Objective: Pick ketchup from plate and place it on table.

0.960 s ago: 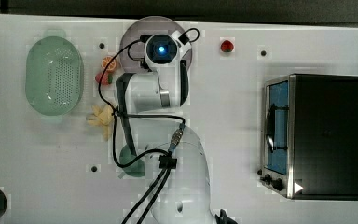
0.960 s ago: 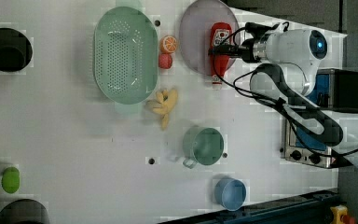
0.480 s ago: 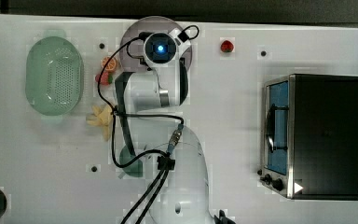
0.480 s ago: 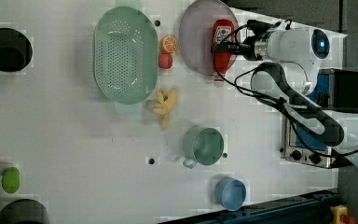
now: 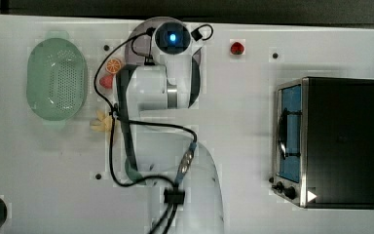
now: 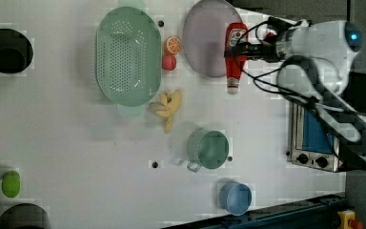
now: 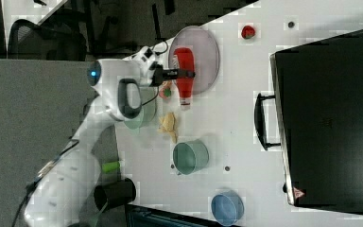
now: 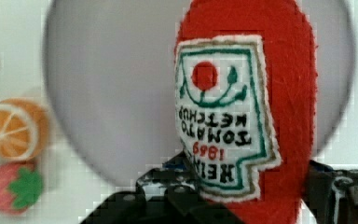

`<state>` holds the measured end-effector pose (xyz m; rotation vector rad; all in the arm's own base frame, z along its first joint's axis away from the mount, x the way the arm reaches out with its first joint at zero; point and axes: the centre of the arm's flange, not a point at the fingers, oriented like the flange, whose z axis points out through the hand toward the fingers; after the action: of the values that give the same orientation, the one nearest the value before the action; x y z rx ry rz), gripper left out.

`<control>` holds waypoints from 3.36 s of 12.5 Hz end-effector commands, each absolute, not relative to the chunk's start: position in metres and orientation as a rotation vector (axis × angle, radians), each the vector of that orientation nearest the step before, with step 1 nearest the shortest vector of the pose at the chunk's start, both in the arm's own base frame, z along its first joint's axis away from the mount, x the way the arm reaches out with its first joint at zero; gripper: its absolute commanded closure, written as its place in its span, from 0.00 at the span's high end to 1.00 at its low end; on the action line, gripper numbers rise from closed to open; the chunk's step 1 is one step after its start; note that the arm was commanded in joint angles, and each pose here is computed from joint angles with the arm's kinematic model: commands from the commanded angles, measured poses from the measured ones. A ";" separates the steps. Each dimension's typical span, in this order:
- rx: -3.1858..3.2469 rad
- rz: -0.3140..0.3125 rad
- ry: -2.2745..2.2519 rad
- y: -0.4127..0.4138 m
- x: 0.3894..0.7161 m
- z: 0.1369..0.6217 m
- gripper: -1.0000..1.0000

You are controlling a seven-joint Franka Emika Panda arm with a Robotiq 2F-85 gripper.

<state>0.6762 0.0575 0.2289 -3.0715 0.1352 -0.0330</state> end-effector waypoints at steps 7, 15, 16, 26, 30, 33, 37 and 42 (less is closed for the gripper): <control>-3.065 -0.014 0.301 -0.022 0.610 0.469 0.60; -3.070 0.032 0.381 -0.040 0.513 0.387 0.60; -3.072 0.038 0.380 -0.039 0.504 0.365 0.60; -3.091 0.121 0.382 -0.033 0.486 0.199 0.83; -3.072 0.013 0.458 -0.032 0.502 0.261 1.00; -3.008 -0.070 0.686 -0.026 0.518 0.367 1.00; -2.902 0.027 1.054 -0.017 0.508 0.493 1.00; -2.956 0.042 1.161 -0.022 0.499 0.578 1.00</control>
<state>0.4972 -0.0177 0.6218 -2.9456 1.0115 -0.1663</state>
